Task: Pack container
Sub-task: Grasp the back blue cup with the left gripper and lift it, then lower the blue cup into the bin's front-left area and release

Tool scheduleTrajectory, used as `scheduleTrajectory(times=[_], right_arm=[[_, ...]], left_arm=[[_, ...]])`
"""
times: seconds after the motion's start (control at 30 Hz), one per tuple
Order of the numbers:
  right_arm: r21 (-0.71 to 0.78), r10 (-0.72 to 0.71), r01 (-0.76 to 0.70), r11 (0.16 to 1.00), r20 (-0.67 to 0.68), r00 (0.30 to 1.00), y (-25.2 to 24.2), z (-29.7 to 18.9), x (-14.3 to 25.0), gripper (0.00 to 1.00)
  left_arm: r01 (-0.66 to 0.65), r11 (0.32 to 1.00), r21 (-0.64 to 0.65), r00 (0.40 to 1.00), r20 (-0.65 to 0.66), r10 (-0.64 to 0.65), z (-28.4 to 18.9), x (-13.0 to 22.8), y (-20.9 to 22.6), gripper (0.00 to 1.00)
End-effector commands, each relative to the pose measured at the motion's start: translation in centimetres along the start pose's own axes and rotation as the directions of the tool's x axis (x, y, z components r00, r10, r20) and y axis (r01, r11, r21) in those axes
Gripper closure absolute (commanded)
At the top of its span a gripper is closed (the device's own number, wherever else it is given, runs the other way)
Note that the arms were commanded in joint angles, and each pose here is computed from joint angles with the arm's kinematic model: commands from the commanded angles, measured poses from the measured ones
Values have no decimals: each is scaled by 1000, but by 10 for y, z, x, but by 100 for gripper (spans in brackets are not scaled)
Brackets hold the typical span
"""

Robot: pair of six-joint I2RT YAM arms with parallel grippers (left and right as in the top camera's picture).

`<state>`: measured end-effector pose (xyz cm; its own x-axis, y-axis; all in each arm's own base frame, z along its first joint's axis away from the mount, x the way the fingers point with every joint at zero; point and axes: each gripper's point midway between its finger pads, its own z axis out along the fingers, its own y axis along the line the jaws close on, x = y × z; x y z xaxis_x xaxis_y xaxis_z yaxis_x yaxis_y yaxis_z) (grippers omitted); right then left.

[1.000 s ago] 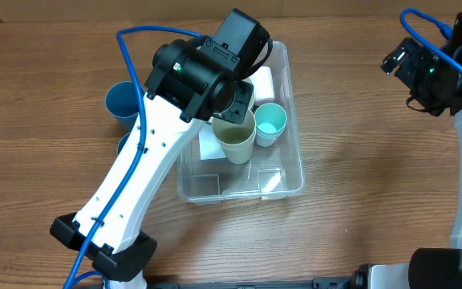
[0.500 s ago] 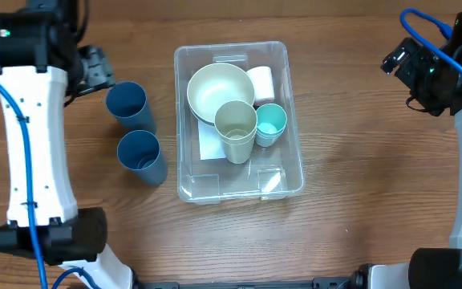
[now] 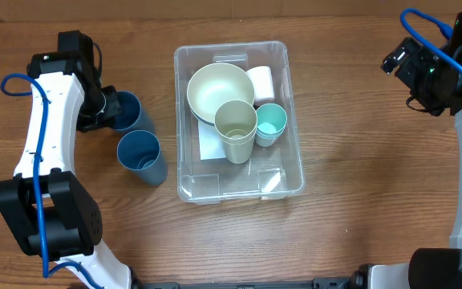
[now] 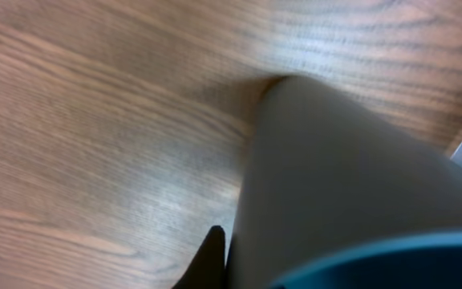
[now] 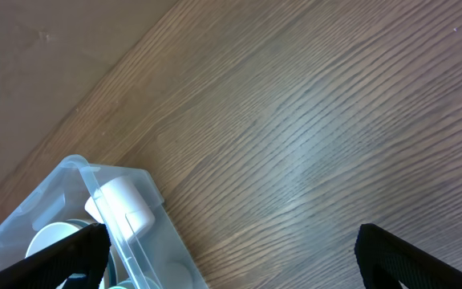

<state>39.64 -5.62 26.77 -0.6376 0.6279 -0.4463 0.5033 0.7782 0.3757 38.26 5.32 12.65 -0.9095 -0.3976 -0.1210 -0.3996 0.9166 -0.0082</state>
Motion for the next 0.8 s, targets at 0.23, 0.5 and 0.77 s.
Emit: scheduleTrajectory(times=[0.23, 0.5, 0.77], right_arm=[[-15, 2, -2, 1000, 15, 1000, 4, -4, -3, 0], [-15, 2, -2, 1000, 15, 1000, 4, -4, -3, 0], [-15, 2, -2, 1000, 15, 1000, 4, -4, -3, 0]], left_arm=[[-19, 999, 48, 967, 256, 6, -179, -15, 3, 96], [-437, 882, 177, 805, 515, 296, -282, 72, -115, 96], [-352, 929, 110, 874, 393, 285, -238, 84, -123, 96]])
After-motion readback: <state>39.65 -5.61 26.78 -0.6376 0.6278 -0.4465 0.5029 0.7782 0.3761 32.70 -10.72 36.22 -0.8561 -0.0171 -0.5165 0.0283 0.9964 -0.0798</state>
